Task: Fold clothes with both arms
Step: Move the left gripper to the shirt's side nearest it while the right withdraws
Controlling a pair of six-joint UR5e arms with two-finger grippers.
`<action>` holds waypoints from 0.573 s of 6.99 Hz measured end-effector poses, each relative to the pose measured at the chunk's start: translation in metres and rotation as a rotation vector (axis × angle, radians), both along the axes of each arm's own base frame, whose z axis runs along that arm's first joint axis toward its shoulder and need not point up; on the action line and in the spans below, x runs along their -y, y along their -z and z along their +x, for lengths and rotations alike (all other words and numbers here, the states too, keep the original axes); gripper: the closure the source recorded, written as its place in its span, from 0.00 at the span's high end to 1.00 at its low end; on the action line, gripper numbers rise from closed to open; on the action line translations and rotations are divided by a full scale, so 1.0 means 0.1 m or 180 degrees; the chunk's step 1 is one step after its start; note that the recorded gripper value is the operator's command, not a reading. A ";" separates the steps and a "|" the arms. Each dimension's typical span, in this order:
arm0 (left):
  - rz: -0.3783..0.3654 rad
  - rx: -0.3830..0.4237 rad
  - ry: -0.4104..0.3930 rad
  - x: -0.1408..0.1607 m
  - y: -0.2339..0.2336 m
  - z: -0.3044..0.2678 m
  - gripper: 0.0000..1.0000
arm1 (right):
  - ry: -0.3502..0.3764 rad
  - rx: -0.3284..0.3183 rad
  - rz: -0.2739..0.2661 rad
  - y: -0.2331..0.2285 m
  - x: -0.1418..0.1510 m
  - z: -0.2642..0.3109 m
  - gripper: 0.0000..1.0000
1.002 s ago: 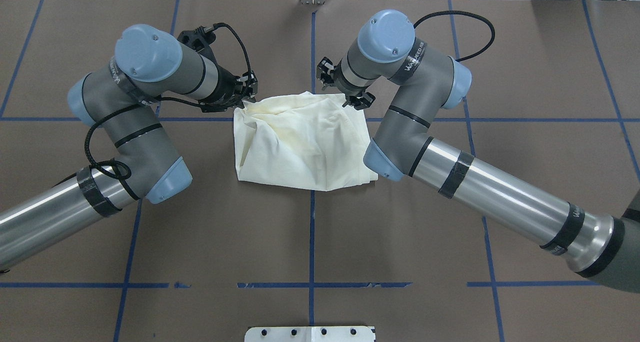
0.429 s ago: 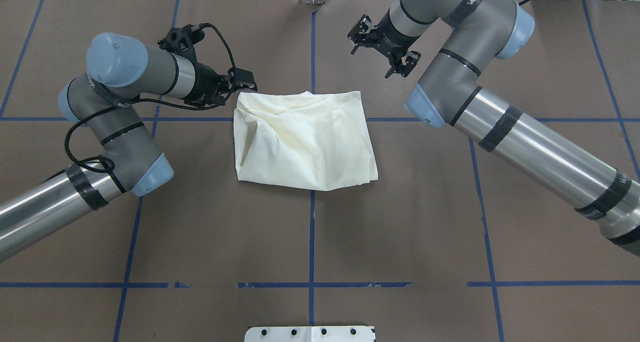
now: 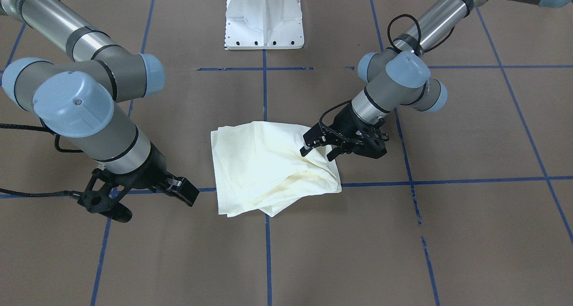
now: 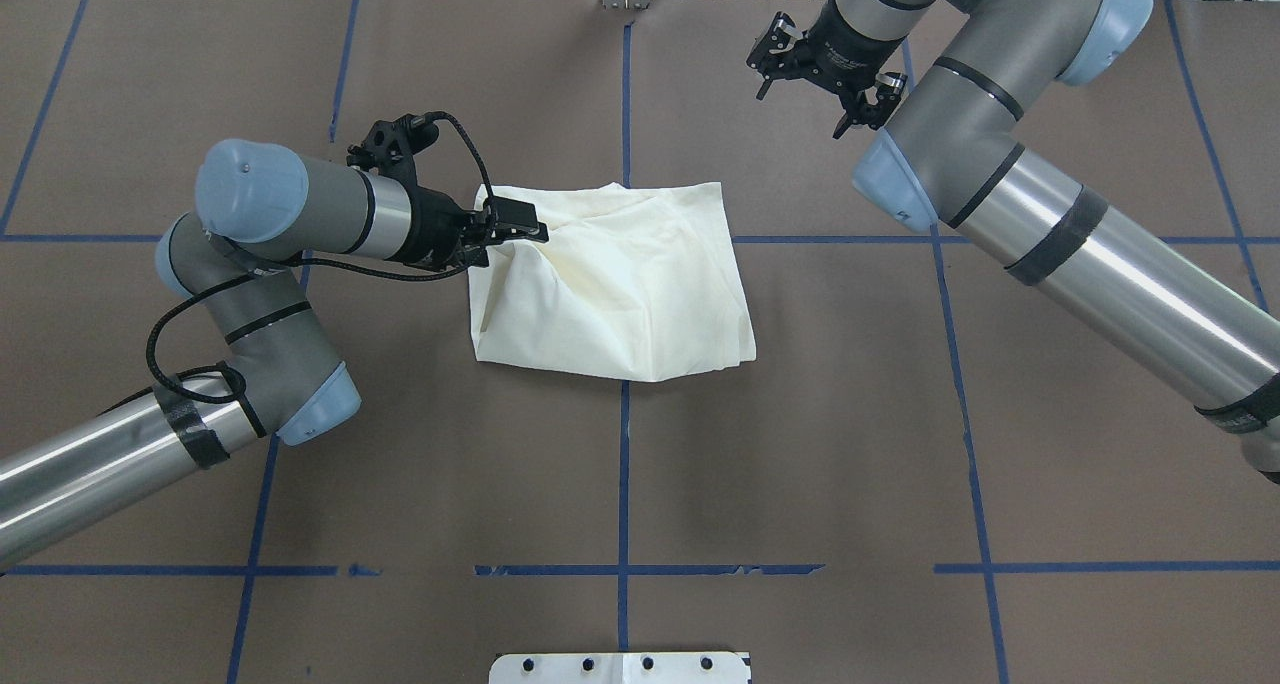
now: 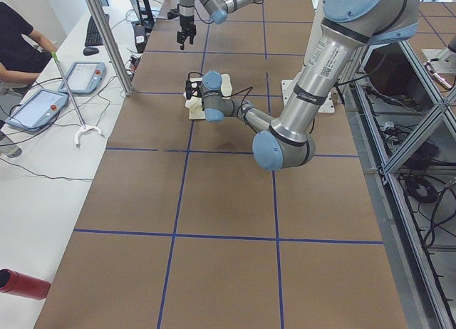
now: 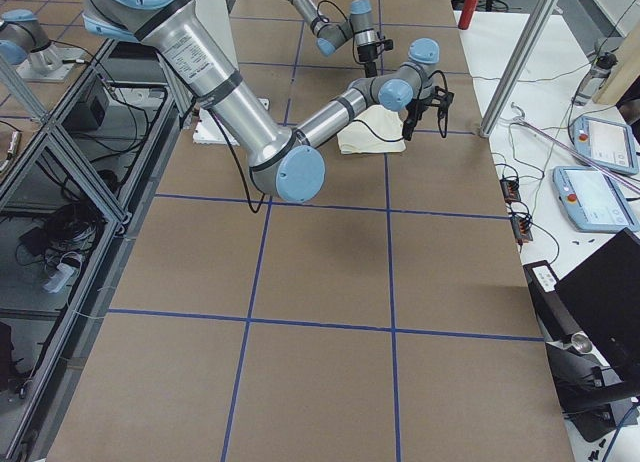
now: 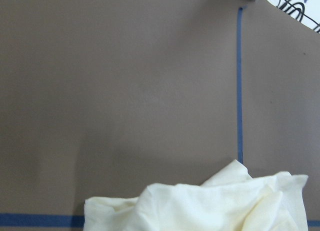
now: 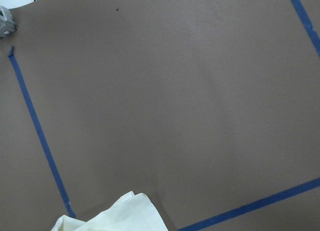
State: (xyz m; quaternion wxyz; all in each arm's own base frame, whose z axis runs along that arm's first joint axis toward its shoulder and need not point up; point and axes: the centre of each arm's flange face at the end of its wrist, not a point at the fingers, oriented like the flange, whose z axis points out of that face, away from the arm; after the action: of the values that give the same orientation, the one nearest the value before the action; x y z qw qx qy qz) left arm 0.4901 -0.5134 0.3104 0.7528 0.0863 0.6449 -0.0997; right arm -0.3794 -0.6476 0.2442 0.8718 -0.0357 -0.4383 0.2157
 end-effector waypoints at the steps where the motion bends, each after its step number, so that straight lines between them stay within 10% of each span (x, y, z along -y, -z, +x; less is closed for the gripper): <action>1: 0.0024 -0.0066 -0.0072 -0.07 -0.06 0.06 1.00 | 0.0009 -0.0038 0.0004 0.01 0.00 0.07 1.00; 4: 0.0123 -0.0291 -0.0273 -0.16 -0.17 0.13 1.00 | -0.0019 -0.0047 0.0017 0.02 -0.01 0.21 1.00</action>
State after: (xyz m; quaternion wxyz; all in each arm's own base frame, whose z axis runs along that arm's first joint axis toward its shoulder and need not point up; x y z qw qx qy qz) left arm 0.5034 -0.4972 0.3276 0.7243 0.0685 0.6836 -0.0587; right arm -0.3583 -0.6464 0.2426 0.8745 -0.0306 -0.4325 0.2173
